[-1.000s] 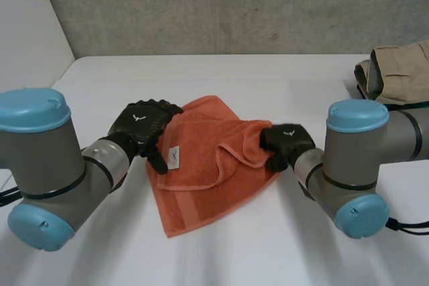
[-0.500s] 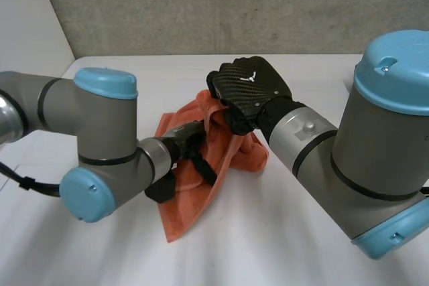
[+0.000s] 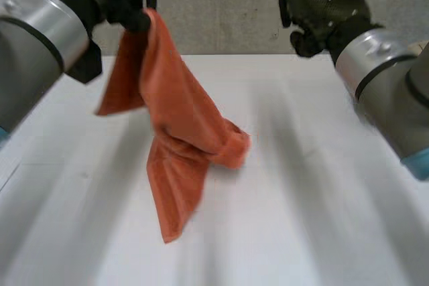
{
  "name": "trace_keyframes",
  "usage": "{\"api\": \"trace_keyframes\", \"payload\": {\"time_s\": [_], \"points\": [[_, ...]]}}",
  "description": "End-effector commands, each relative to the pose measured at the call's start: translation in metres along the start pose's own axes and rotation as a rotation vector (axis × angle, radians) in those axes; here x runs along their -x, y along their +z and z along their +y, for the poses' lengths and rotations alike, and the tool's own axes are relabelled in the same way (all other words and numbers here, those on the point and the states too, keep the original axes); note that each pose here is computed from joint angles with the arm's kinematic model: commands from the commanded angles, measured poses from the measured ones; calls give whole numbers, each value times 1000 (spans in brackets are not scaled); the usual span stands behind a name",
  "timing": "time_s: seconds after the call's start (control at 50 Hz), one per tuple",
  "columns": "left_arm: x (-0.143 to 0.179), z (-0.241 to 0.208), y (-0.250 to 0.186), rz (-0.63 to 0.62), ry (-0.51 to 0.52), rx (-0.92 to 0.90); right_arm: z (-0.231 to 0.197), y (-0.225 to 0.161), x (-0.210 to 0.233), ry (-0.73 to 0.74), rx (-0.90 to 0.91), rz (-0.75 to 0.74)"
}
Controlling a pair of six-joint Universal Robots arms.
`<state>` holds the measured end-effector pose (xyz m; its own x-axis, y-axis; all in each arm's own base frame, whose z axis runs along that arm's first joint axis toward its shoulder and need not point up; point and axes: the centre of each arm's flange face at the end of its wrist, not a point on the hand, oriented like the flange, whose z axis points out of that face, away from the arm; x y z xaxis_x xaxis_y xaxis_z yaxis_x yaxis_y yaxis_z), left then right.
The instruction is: Fold the laundry.
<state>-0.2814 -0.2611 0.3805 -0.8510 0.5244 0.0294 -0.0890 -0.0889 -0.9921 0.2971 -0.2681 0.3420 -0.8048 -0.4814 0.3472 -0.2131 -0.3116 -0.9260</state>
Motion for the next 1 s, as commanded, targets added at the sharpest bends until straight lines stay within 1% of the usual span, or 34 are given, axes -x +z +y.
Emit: {"api": "trace_keyframes", "payload": {"time_s": [0.02,0.04,0.1,0.12,0.18,0.2,0.24,0.28,0.3,0.4,0.5,0.6,0.68,0.74,0.78,0.86,0.94,1.0], "points": [[-1,24,9,5,157,83,30,7,9,29,132,-45],[-1,36,11,-1,186,124,47,-2,18,53,239,-66],[3,48,13,-29,224,167,70,-23,32,115,417,-79],[6,53,15,-46,238,183,85,-40,42,181,528,-80],[8,52,16,-65,243,180,102,-60,57,303,632,-81],[7,48,15,-66,242,168,113,-68,69,399,678,-90],[5,42,15,-60,243,149,123,-74,82,471,712,-111],[0,31,13,-45,243,115,129,-76,99,558,716,-153],[-2,27,12,-40,244,102,130,-76,106,575,716,-171],[-17,-1,2,-9,240,26,136,-65,127,595,671,-216],[-34,-27,-19,34,228,-25,151,-33,136,575,585,-147],[-45,-38,-32,63,222,-46,158,-17,155,588,549,-132],[-50,-43,-37,75,219,-59,161,-10,174,656,539,-136],[-52,-46,-39,75,222,-70,162,-4,185,736,535,-139],[-53,-50,-39,74,224,-84,161,-6,197,803,550,-154],[-54,-55,-36,67,227,-105,154,-17,217,892,606,-213],[-50,-56,-30,47,234,-109,150,-28,224,929,672,-263],[-47,-55,-27,30,233,-105,151,-29,224,941,686,-274]]}}
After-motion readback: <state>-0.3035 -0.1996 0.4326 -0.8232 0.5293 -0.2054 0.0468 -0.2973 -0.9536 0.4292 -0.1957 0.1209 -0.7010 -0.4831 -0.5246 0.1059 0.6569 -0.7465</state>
